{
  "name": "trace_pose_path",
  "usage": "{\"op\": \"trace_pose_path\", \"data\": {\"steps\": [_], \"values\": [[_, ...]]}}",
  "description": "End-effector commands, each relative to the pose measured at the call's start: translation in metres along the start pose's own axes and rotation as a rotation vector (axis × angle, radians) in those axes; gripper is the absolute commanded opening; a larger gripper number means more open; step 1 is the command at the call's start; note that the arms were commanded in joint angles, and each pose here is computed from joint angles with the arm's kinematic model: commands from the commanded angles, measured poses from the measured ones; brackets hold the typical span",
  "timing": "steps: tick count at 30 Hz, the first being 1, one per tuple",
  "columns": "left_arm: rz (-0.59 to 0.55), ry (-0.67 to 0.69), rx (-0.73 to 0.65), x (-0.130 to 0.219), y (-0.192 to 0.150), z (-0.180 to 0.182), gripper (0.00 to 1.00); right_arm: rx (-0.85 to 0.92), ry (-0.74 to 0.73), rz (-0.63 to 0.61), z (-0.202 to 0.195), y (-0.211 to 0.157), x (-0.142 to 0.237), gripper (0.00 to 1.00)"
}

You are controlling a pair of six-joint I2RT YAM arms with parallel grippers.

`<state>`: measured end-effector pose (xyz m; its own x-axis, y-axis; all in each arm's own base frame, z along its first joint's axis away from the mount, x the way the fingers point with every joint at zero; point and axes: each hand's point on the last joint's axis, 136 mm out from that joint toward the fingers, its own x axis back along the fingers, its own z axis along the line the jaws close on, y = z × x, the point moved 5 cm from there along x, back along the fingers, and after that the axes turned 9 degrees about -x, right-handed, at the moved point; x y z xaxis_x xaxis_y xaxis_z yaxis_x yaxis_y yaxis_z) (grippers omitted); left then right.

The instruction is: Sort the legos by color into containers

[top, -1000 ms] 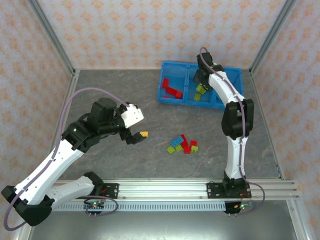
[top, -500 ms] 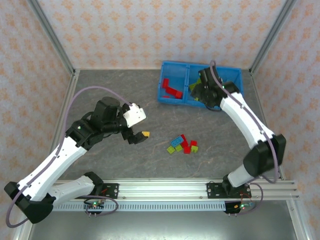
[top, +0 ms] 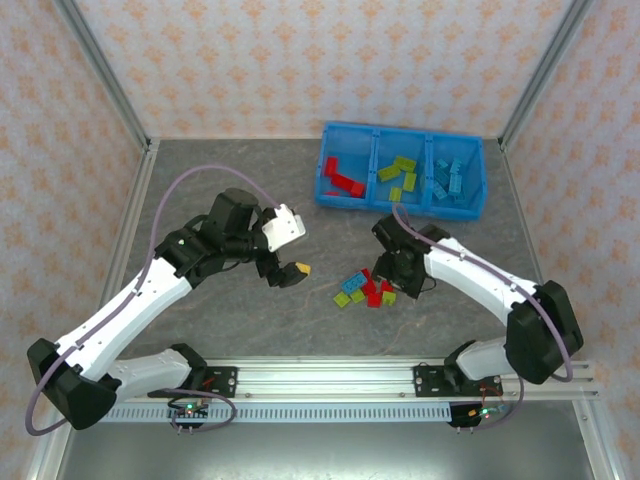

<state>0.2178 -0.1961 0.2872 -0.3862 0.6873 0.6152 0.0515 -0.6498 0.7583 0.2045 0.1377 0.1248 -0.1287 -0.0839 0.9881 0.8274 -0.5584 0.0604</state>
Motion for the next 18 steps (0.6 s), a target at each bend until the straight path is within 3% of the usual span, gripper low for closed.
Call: {"op": "trace_pose_path", "data": {"steps": [1,18], "values": [[-0.030,-0.011,-0.012,0.002,0.004,-0.002,1.00,-0.054,0.009,0.002,0.001,0.001,-0.018,0.65],[-0.010,-0.019,-0.020,-0.003,-0.005,-0.006,1.00,-0.088,-0.038,0.040,-0.016,-0.008,-0.046,0.45]]}}
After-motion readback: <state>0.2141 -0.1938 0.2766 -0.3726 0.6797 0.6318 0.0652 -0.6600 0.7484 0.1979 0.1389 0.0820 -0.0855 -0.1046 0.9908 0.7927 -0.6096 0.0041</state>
